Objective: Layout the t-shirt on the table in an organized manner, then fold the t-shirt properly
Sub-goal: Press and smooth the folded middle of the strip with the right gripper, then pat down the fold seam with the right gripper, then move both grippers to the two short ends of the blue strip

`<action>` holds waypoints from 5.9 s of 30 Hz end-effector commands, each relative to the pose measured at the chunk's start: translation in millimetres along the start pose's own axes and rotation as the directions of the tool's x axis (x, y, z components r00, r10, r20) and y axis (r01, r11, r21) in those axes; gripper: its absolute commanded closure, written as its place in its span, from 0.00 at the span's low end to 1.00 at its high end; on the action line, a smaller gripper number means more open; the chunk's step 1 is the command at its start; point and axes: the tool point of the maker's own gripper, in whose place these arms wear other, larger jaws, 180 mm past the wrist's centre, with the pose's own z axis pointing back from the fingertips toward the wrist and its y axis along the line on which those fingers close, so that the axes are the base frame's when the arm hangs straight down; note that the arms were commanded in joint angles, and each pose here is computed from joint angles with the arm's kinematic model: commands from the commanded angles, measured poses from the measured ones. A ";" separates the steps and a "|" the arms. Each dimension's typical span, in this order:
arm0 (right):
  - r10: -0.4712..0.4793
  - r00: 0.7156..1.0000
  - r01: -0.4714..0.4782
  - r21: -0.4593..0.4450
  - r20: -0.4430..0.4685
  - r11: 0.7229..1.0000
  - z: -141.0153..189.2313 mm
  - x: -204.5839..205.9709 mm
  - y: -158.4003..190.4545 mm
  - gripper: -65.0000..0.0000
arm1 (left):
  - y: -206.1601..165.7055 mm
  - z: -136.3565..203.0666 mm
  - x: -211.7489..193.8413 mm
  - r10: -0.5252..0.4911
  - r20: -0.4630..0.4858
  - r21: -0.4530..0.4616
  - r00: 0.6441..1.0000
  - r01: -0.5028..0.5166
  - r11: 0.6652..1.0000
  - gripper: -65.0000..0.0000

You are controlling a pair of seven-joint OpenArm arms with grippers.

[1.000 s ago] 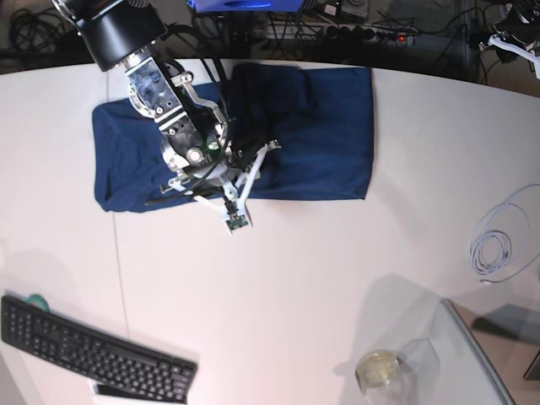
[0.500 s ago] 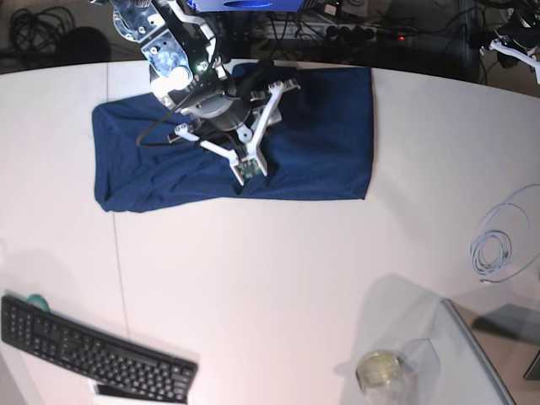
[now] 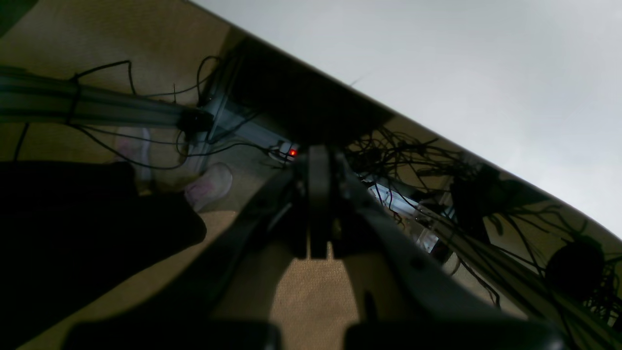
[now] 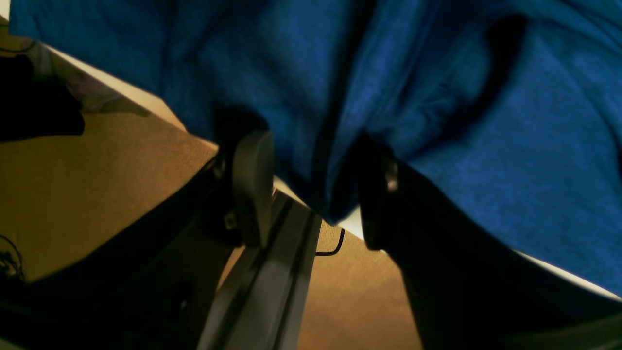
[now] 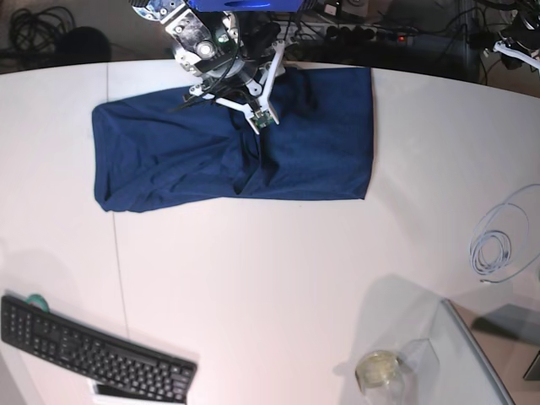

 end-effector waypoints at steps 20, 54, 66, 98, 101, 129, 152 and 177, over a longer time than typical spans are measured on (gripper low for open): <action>-0.006 0.998 0.006 0.007 0.062 1.000 22.3 23.9 0.0 0.95 | 7.6 5.4 13.5 -0.018 0.040 0.016 0.999 0.017 1.000 1.00; -0.006 0.992 0.004 0.012 0.124 1.000 31.9 42.4 -0.3 0.99 | 7.6 5.2 13.0 -0.017 0.038 0.015 0.999 0.016 1.000 1.00; -0.020 0.989 0.024 -0.026 0.146 0.999 33.3 57.7 -19.8 0.99 | 7.6 5.2 13.0 -0.017 0.038 0.015 0.999 0.016 1.000 1.00; -0.082 0.960 0.101 -0.055 0.269 0.993 63.3 89.8 -44.7 0.51 | 7.6 5.2 13.0 -0.017 0.038 0.015 0.999 0.016 1.000 1.00; -0.091 0.958 0.107 -0.046 0.270 0.993 57.5 99.2 -41.0 0.51 | 7.6 5.2 12.7 -0.017 0.037 0.015 0.999 0.016 1.000 1.00; -0.184 0.972 0.200 -0.103 0.146 0.974 2.9 90.5 -70.8 0.93 | 9.0 6.3 10.3 -0.019 0.032 0.018 0.999 0.018 1.000 1.00; -0.236 0.965 0.249 -0.119 0.110 0.961 2.8 67.5 -78.0 0.83 | 8.2 5.6 11.9 -0.018 0.036 0.016 0.999 0.017 1.000 1.00; -0.448 0.864 0.464 -0.016 0.229 0.886 58.4 -24.0 -291.1 0.04 | -80.7 -24.4 8.6 -0.184 -0.004 -0.197 0.983 0.179 0.964 1.00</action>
